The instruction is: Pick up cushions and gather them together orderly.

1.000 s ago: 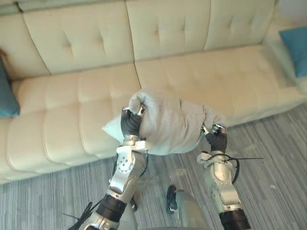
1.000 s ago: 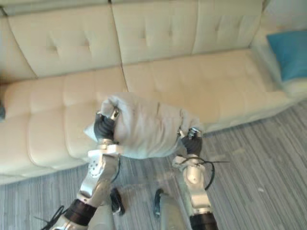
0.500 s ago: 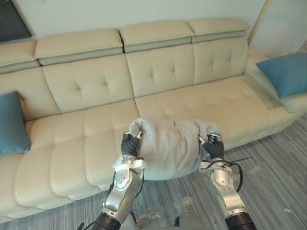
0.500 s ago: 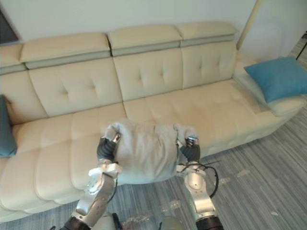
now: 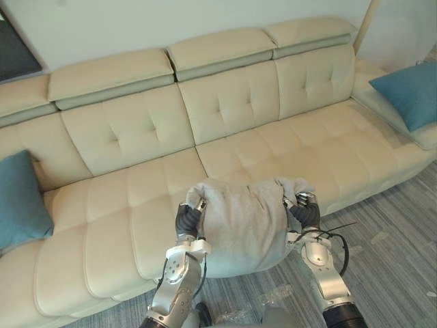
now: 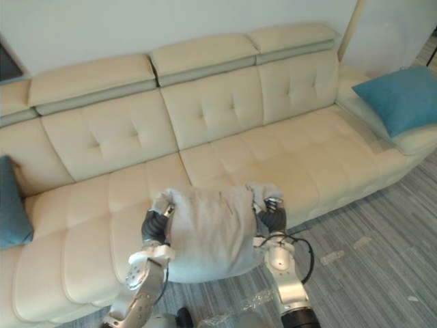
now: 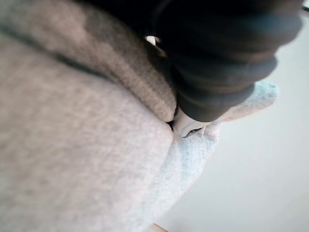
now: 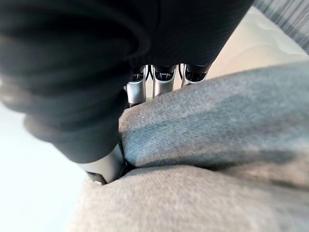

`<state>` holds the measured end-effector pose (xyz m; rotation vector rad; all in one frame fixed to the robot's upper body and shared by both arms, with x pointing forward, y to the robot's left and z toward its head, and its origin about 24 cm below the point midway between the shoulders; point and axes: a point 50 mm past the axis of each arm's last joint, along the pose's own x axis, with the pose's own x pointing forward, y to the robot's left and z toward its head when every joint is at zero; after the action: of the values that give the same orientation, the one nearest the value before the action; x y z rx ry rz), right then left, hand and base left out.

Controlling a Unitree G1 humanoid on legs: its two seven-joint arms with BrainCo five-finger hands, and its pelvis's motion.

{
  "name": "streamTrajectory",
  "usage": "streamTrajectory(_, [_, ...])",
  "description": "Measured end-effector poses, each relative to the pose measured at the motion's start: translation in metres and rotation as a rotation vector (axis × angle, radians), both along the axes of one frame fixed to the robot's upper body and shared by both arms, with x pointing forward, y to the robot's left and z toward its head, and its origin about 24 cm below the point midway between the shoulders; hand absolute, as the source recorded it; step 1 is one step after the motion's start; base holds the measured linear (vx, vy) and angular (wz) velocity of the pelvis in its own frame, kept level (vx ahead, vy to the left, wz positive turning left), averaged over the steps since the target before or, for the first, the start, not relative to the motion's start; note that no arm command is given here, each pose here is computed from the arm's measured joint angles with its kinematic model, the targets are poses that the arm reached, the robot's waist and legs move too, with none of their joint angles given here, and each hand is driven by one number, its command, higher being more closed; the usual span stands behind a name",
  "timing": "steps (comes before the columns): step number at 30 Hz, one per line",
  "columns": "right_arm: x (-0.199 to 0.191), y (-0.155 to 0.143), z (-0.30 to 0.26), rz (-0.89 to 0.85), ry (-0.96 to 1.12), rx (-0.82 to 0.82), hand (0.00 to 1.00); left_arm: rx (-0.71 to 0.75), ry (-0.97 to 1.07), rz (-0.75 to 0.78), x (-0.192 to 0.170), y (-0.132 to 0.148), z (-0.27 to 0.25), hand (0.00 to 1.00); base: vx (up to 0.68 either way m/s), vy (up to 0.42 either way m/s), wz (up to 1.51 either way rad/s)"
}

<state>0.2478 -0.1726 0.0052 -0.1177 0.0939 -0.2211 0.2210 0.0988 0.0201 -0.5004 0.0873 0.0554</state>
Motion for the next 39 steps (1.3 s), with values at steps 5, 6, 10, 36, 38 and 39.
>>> streamTrajectory(5, [0.0,-0.002,0.0,0.031,0.005,-0.028,1.0,-0.003,-0.075,-0.004,0.008,0.0,0.012,1.0,0.19,-0.053,0.04])
streamTrajectory(6, [-0.001,-0.003,0.0,0.03,0.007,-0.033,1.0,0.006,-0.086,-0.02,0.01,-0.001,0.014,1.0,0.27,-0.163,0.36])
streamTrajectory(10, [-0.011,-0.017,-0.006,0.001,0.037,-0.058,1.0,0.015,-0.057,-0.085,0.006,-0.01,0.006,1.0,0.28,-0.202,0.36])
streamTrajectory(36, [0.0,-0.028,0.038,-0.071,-0.167,-0.016,1.0,0.027,-0.126,-0.155,0.012,-0.021,0.019,1.0,0.04,0.002,0.11])
streamTrajectory(38, [0.008,-0.026,0.047,-0.054,-0.205,-0.02,1.0,0.034,-0.149,-0.144,0.017,-0.02,0.025,1.0,-0.1,-0.025,0.05])
streamTrajectory(39, [0.012,-0.024,0.051,-0.046,-0.22,-0.021,1.0,0.037,-0.158,-0.135,0.02,-0.018,0.027,1.0,-0.1,-0.026,0.04])
